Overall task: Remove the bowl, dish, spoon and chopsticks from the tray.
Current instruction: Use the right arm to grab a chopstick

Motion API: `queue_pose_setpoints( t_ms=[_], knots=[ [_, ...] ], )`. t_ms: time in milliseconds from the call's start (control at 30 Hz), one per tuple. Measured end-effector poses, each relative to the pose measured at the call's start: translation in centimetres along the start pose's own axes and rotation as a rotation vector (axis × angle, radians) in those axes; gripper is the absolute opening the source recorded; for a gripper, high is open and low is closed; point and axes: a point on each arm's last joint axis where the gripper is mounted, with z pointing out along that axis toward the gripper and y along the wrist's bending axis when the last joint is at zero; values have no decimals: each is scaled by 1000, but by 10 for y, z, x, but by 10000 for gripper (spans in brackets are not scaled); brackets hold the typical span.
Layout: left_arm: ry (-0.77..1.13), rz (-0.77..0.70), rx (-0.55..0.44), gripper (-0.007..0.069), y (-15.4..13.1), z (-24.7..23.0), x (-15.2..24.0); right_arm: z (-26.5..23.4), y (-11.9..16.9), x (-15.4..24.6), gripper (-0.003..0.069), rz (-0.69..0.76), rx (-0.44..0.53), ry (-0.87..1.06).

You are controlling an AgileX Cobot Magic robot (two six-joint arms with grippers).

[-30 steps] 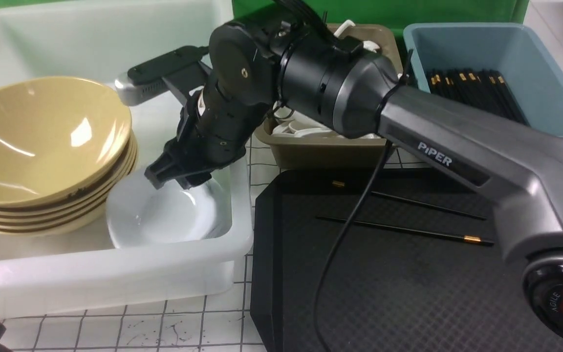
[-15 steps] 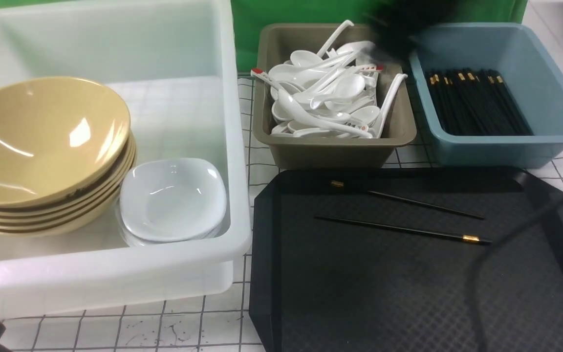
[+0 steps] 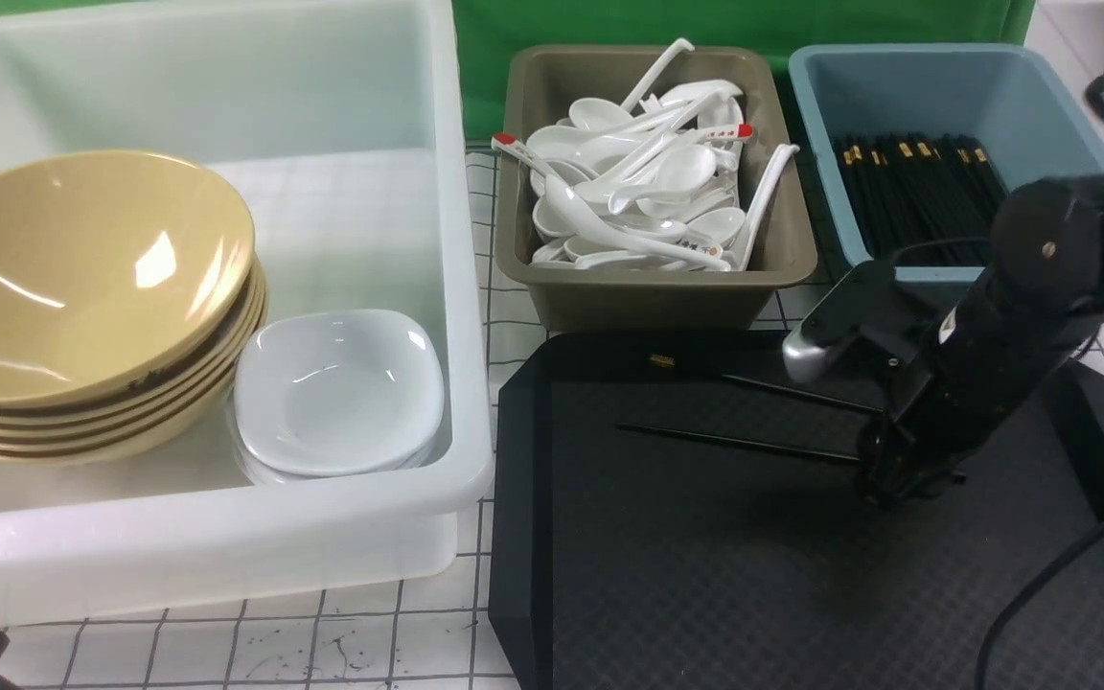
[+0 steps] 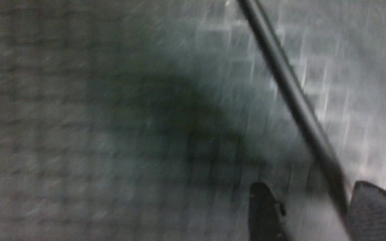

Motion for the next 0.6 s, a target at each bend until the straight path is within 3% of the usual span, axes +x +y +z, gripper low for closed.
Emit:
queue_pose_setpoints(
  t_ms=[367,600],
  knots=[
    [0,1,0,-13,0,0,0,7,1,1,222,-14,-30,35],
    [0,1,0,-13,0,0,0,-14,2,-1,282,36,-7,-6]
  ],
)
